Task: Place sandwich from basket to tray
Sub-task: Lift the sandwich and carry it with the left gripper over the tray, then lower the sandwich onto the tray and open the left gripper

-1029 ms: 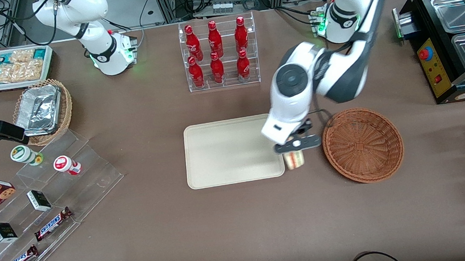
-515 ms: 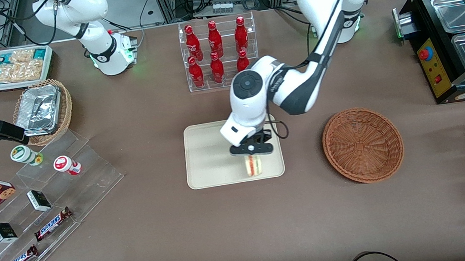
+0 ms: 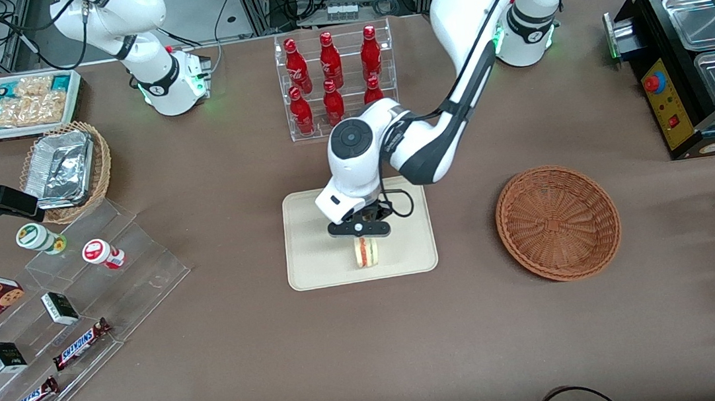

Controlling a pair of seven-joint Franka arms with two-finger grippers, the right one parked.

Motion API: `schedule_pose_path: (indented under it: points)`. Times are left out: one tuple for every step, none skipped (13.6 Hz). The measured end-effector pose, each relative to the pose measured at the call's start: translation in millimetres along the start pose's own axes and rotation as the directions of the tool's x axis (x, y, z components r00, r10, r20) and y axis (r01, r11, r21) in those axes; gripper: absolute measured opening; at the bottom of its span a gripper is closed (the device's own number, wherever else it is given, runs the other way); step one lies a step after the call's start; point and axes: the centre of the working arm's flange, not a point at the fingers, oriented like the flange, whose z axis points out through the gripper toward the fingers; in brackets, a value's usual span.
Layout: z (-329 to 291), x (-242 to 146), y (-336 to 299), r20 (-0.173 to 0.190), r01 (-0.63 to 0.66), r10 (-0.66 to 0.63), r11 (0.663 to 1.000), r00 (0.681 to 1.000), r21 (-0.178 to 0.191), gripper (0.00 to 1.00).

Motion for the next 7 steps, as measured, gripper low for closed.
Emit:
schedule_pose_path:
  points:
    - [8,-2,3,0.007,-0.001,0.001,1.0,1.0,0.004,0.18]
    - [14,-4,5,0.012,-0.002,0.001,1.0,1.0,0.007,0.18]
    - [20,-5,7,0.017,-0.002,0.002,1.0,1.0,0.011,0.18]
    - [24,-8,9,0.022,-0.004,0.004,1.0,1.0,0.014,0.18]
    - [28,-10,11,0.027,-0.007,0.006,1.0,1.0,0.017,0.18]
    - [31,-13,12,0.03,-0.009,0.009,1.0,1.0,0.019,0.18]
    - [33,-14,14,0.032,-0.011,0.01,1.0,0.999,0.021,0.18]
